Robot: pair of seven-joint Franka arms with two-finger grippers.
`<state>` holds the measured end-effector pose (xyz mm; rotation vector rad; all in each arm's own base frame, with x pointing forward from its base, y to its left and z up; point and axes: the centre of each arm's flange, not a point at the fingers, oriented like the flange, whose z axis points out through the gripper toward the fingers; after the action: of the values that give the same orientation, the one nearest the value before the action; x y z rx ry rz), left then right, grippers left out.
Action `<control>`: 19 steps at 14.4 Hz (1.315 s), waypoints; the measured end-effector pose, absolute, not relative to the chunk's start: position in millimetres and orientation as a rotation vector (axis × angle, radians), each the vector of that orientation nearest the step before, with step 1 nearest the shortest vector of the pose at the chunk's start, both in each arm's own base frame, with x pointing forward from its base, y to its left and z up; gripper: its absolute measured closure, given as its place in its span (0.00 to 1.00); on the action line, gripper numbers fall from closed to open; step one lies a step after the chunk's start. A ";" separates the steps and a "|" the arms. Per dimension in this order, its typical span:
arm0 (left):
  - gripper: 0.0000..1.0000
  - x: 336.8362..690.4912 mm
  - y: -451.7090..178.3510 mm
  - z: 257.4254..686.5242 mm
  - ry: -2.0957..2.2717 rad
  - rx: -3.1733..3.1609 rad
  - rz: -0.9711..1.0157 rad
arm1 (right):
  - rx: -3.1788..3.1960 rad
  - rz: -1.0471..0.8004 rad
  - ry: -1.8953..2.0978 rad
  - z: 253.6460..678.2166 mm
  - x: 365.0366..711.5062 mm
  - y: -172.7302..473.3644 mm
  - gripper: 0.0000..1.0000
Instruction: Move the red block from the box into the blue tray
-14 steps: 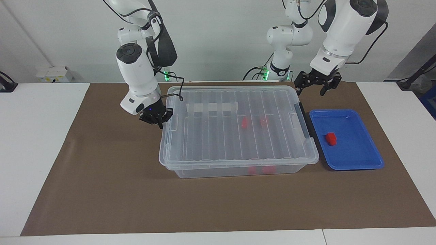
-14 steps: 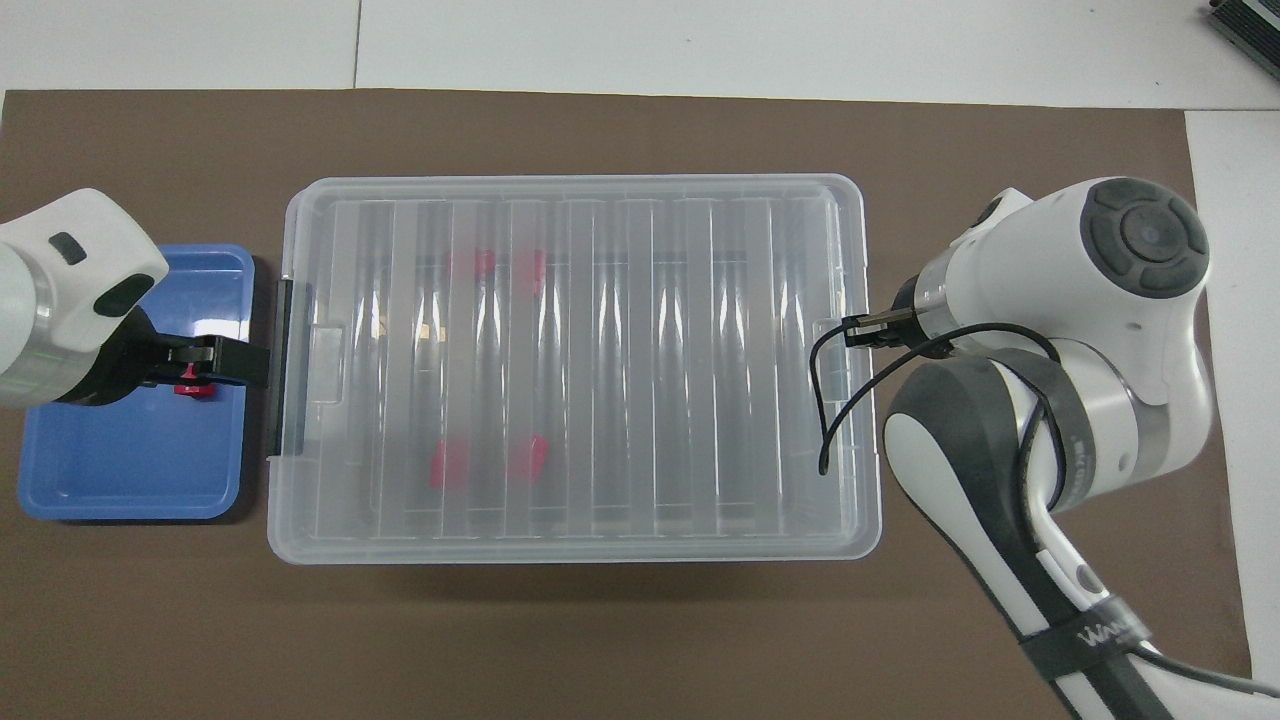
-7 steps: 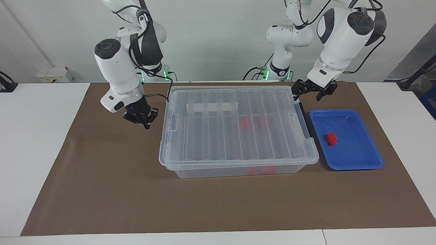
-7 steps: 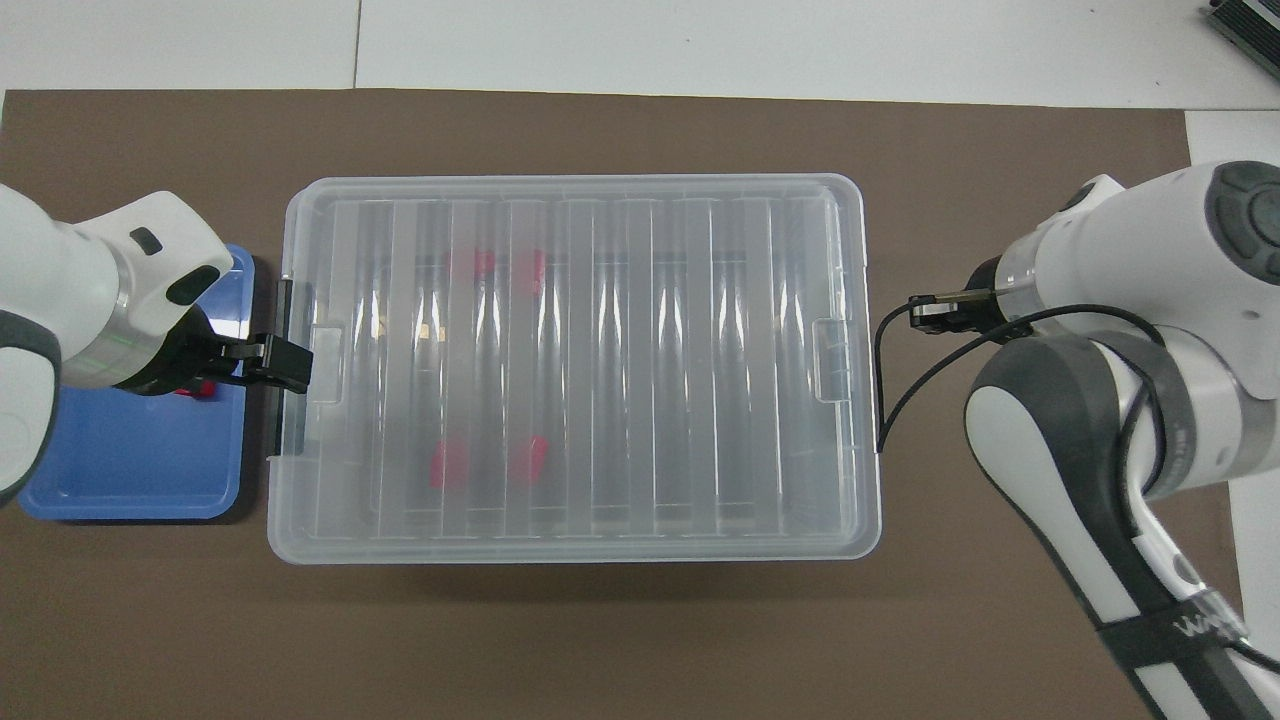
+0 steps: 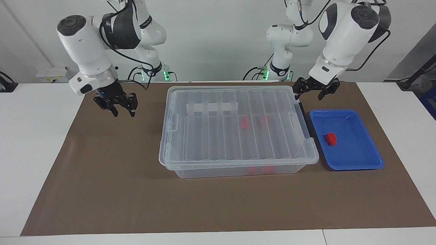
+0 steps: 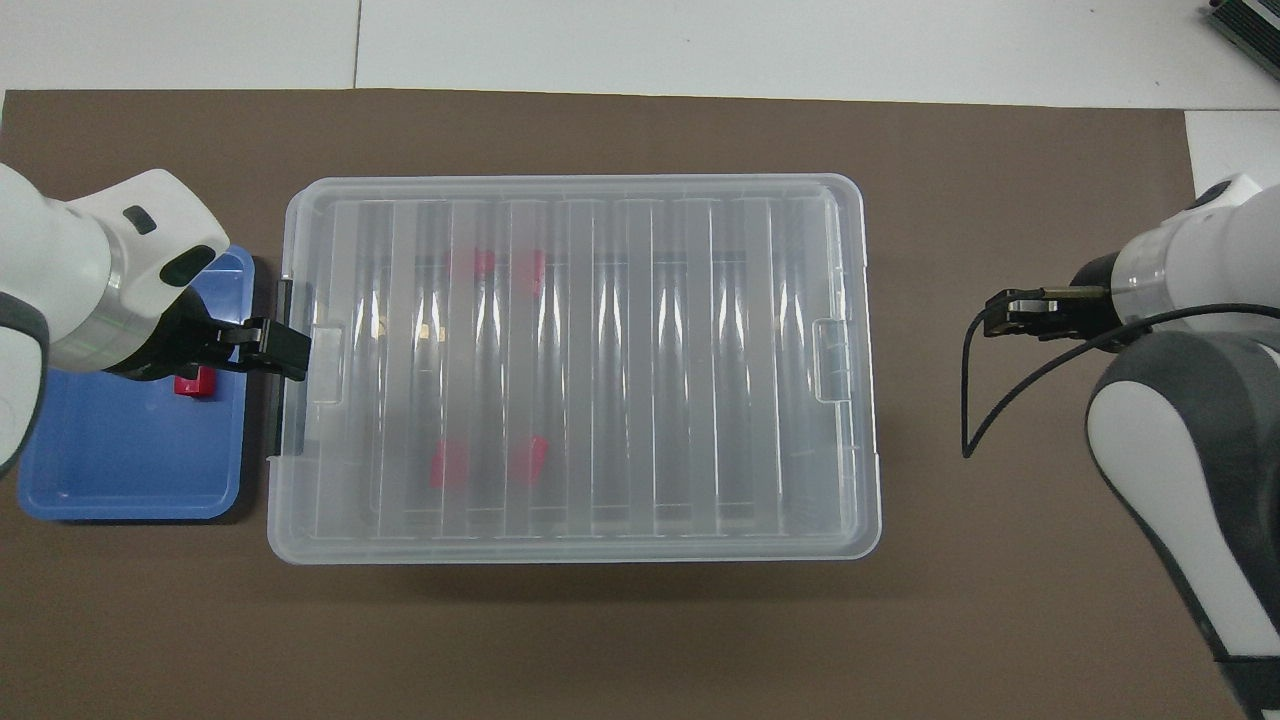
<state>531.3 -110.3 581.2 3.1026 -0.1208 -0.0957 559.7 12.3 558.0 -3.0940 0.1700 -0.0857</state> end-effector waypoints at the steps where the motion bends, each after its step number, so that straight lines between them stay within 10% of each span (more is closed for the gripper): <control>1: 0.00 529.9 -109.1 584.5 -0.119 3.102 -0.087 | -3.100 -0.095 0.193 569.8 559.5 2.1 0.08; 8: 0.00 528.9 -106.7 586.9 -0.113 3.101 -0.083 | -3.150 -0.091 0.284 648.3 547.6 -36.7 0.00; 19: 0.00 528.9 -105.8 586.9 -0.111 3.101 -0.085 | -3.161 0.064 0.193 633.1 541.1 -4.2 0.00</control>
<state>528.9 -105.8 586.9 3.1010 -0.1105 -0.0846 541.1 -4.2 633.1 -3.1615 0.1925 0.0643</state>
